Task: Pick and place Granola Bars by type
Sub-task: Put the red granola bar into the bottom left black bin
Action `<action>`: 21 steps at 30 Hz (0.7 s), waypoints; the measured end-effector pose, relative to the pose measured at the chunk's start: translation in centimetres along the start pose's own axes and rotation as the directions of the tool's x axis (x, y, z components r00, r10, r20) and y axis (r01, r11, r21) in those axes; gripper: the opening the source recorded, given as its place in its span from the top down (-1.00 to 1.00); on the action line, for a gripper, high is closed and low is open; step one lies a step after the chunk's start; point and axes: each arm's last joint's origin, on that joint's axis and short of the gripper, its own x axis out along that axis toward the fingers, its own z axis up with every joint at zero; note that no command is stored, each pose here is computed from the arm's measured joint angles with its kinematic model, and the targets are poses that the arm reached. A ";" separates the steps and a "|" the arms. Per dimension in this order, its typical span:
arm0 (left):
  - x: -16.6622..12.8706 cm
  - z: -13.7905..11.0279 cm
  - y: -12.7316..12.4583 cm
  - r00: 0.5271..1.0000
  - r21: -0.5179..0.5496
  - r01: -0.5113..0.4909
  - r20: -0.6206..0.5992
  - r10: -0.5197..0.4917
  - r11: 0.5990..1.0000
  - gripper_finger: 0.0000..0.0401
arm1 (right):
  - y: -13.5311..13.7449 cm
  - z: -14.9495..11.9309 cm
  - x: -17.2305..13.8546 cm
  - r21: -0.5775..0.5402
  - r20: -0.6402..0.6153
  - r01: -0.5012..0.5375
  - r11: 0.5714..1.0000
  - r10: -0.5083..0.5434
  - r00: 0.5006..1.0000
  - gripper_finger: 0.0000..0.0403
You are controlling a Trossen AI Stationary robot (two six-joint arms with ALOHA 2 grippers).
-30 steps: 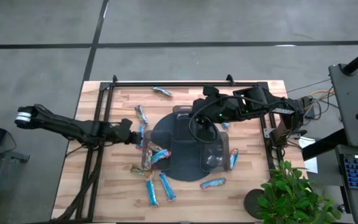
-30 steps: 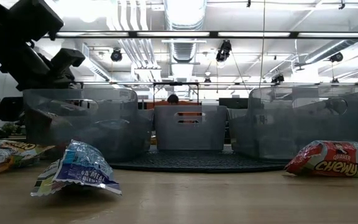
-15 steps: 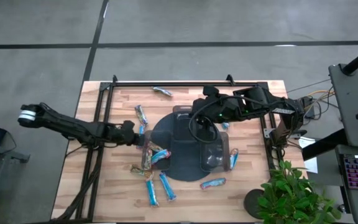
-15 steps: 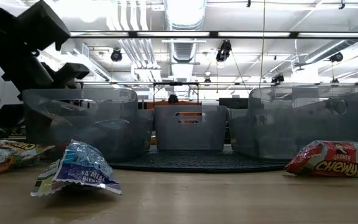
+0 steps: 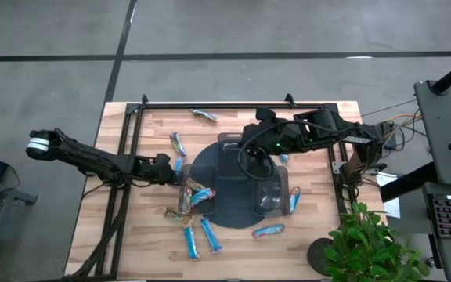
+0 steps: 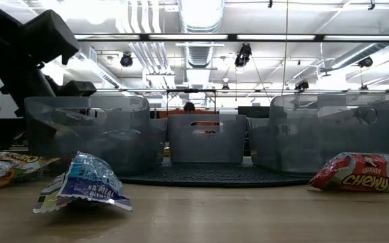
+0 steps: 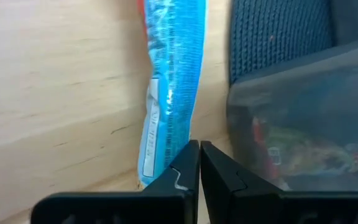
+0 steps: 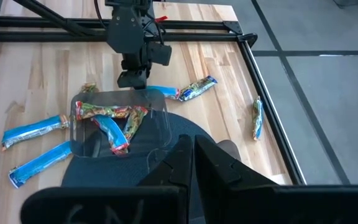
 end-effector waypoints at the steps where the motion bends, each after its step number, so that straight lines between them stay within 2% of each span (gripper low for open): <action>1: 0.0 0.0 0.1 1.000 0.001 -0.007 -0.008 0.007 1.000 1.00 | 0.0 0.0 0.0 0.000 0.000 0.001 1.000 -0.001 1.000 0.96; 7: -0.4 -0.1 0.6 0.997 0.018 -0.066 -0.034 0.067 0.998 1.00 | -0.1 0.0 0.0 0.000 0.003 0.021 1.000 -0.021 1.000 0.96; 14: -1.7 0.2 0.3 0.982 0.105 -0.175 -0.055 0.181 0.979 1.00 | -0.1 0.0 0.0 0.001 0.003 0.022 1.000 -0.022 1.000 0.96; 16: -2.1 0.4 -0.4 0.987 0.142 -0.146 -0.052 0.155 0.979 1.00 | -0.1 0.0 0.0 0.001 0.003 0.022 1.000 -0.022 1.000 0.96; 21: -3.8 1.2 -3.3 0.999 0.224 -0.001 -0.044 0.011 0.975 1.00 | -0.1 0.0 0.0 0.000 0.002 0.022 1.000 -0.022 1.000 0.96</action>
